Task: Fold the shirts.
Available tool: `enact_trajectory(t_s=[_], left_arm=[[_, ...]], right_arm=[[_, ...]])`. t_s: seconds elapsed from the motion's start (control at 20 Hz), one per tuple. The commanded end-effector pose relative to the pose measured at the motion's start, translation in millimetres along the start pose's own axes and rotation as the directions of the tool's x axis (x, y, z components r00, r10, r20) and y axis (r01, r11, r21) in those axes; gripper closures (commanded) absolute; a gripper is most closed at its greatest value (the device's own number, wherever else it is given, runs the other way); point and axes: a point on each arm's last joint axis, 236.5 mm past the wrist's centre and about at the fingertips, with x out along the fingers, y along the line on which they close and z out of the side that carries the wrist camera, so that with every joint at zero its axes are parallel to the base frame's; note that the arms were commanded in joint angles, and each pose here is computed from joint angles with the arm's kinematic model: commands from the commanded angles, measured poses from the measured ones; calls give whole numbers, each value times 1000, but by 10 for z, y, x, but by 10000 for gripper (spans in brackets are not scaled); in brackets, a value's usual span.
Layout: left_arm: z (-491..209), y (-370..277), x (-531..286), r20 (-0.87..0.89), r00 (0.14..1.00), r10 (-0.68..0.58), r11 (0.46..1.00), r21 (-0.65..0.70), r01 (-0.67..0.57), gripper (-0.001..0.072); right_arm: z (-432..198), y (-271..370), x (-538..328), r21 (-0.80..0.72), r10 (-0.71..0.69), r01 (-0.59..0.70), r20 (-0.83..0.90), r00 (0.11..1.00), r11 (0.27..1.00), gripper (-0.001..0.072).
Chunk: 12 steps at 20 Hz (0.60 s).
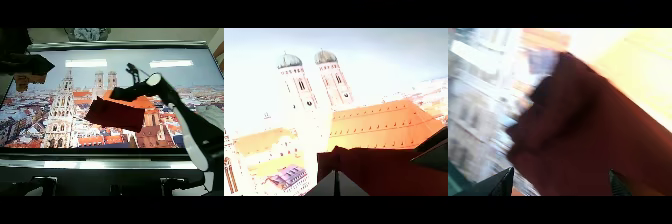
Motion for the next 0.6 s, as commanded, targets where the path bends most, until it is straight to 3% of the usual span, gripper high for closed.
enact_trajectory(t_s=[0.0,0.05,0.1,0.15,0.3,0.45,0.55], left_arm=[[-153,110,102,-43,999,31,999,11,-30,678],[-166,134,111,-47,998,39,999,13,-39,678],[-158,138,115,-43,998,40,999,13,-40,678],[-145,139,118,-38,998,41,999,12,-40,678],[-145,142,125,-38,998,41,999,12,-41,677],[-146,140,123,-38,998,41,999,8,-40,677],[-147,140,125,-38,998,40,999,7,-40,677]], right_arm=[[-694,-1228,-1089,-24,-391,401,-279,877,916,22],[-1013,-1523,-1362,-18,-454,487,-389,802,873,22],[-1247,-1624,-1389,28,-426,488,-444,788,873,22],[-1402,-1598,-1188,108,-335,421,-442,832,901,20],[-1459,-1305,-388,312,-79,157,-248,965,937,9],[-1483,-1340,-89,439,-29,80,-123,992,895,22],[-1430,-1317,-13,450,2,33,-79,997,893,123]])
